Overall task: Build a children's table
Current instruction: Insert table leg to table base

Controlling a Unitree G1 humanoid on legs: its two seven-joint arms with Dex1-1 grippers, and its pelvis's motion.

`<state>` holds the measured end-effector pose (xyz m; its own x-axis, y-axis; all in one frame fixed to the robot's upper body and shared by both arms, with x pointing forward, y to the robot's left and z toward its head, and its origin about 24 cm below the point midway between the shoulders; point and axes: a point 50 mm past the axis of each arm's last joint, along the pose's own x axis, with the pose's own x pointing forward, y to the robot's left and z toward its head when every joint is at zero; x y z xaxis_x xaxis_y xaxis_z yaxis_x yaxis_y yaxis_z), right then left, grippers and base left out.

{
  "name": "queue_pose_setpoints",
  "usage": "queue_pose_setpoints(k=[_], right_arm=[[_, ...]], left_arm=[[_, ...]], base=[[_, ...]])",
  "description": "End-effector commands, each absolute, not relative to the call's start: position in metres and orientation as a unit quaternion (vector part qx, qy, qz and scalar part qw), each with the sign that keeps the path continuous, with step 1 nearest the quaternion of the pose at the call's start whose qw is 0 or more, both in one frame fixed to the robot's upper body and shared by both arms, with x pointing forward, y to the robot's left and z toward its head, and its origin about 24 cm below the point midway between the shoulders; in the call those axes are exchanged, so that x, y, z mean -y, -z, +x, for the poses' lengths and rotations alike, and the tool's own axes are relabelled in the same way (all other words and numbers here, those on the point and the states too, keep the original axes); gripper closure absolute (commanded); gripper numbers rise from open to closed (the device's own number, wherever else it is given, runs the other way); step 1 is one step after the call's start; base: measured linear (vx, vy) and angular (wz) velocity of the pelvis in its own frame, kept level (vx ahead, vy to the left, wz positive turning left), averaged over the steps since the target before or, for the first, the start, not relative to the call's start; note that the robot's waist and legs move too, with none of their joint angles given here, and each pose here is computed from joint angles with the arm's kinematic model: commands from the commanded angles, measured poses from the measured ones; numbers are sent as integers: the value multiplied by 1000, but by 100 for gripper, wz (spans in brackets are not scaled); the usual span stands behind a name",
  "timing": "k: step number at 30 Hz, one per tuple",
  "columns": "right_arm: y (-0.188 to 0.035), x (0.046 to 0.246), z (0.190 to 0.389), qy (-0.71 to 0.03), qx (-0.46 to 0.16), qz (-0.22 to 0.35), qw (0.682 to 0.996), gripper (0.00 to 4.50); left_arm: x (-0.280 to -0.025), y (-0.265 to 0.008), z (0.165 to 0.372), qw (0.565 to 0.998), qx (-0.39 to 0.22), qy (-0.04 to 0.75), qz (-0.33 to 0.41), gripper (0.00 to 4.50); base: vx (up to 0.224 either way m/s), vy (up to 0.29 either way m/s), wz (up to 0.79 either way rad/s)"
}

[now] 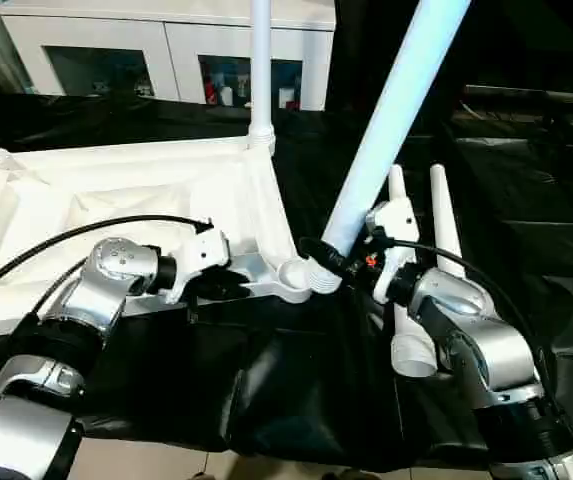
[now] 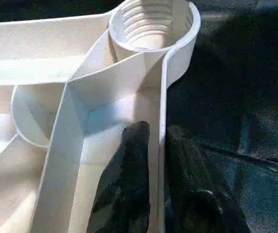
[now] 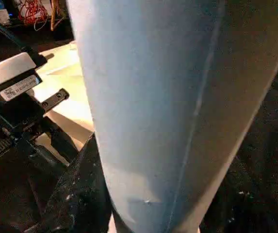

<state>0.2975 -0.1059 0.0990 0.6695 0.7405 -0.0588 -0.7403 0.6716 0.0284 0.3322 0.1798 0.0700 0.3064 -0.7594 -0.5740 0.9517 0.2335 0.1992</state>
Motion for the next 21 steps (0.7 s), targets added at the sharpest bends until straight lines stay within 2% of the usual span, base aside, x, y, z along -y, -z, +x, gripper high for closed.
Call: queue_pose_setpoints(k=[1,4,11,21], right_arm=[[-104,106,298,-406,-20,-7,914,264],[-103,106,298,-406,-21,-7,913,264],[-103,106,298,-407,-22,-8,913,264],[-102,106,298,-408,-23,-7,913,264]], left_arm=[[-184,-75,335,773,-174,547,271,377],[-185,-74,335,771,-179,551,264,377],[-186,-71,330,758,-198,566,254,446],[-190,-69,328,757,-208,563,258,446]], base=[[0,0,0],[0,0,0],[0,0,0],[0,0,0]])
